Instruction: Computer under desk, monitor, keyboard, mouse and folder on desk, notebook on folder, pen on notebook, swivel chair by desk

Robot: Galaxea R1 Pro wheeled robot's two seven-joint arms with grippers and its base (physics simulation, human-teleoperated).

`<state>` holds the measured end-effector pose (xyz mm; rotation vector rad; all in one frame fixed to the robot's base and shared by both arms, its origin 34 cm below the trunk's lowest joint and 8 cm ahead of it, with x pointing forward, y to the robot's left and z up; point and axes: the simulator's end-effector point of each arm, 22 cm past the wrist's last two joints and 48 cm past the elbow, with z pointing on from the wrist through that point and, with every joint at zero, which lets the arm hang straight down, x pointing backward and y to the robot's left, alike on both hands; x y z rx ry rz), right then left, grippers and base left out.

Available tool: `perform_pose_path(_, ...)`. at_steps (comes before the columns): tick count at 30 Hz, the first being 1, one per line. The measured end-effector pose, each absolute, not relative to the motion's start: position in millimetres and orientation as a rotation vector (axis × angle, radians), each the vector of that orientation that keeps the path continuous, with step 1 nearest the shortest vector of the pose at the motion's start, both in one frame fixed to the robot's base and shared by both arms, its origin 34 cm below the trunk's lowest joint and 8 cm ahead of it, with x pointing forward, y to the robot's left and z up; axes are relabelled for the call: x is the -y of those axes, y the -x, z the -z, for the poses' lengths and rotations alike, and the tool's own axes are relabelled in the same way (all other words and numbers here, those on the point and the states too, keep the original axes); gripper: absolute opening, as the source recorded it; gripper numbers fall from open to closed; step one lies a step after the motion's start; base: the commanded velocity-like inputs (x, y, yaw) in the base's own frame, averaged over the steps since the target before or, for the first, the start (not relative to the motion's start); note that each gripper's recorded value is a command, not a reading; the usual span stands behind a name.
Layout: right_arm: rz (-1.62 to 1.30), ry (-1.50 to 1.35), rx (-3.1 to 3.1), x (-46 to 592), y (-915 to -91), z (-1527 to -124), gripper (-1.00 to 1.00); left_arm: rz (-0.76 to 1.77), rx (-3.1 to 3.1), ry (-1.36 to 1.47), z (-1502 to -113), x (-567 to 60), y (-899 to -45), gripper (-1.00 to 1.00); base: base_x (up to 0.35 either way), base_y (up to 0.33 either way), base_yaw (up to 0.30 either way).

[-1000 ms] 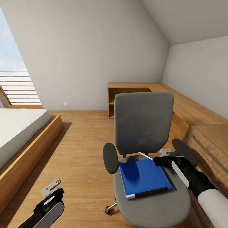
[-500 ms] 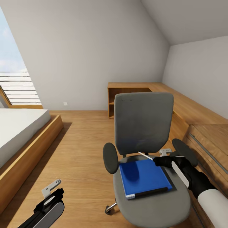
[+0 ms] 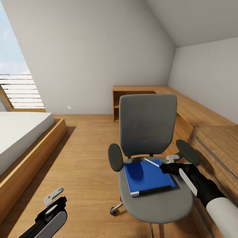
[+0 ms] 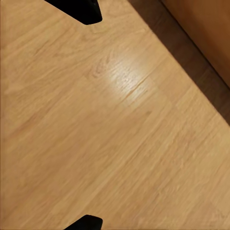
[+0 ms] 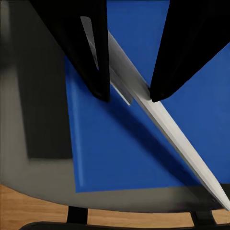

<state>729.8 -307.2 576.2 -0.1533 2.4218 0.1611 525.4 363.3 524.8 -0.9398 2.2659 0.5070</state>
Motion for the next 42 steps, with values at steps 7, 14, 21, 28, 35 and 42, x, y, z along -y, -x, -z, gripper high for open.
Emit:
perform_pose_path(7,-0.162,0.154,-2.418,306.6,-730.5,-577.1,-1.0,-0.507,-2.267,0.94,-524.7,-363.2,-525.3,1.0,-0.013,0.0,0.0)
perform_pose_path(14,-0.164,0.167,-2.384,301.6,-736.8,-589.4,-1.0,-0.508,-2.267,0.94,-524.5,-363.5,-525.1,1.0,-0.002,0.0,0.0)
perform_pose_path(21,-0.175,0.199,-2.315,288.5,-747.5,-616.8,-1.0,-0.508,-2.267,0.94,-524.1,-363.6,-525.0,1.0,0.0,0.0,0.0)
perform_pose_path(28,-0.162,0.215,-2.269,280.3,-748.6,-633.8,-1.0,-0.521,-2.272,0.94,-520.7,-365.9,-522.8,1.0,0.0,0.0,0.0)
perform_pose_path(35,0.007,0.16,-2.168,287.1,-743.5,-666.2,-1.0,-0.532,-2.277,0.941,-517.5,-367.1,-520.4,1.0,0.0,0.0,0.0)
perform_pose_path(42,0.073,-0.006,-2.124,283.4,-728.9,-681.3,-1.0,-0.561,-2.283,0.941,-512.5,-372.6,-515.9,1.0,0.0,0.0,0.0)
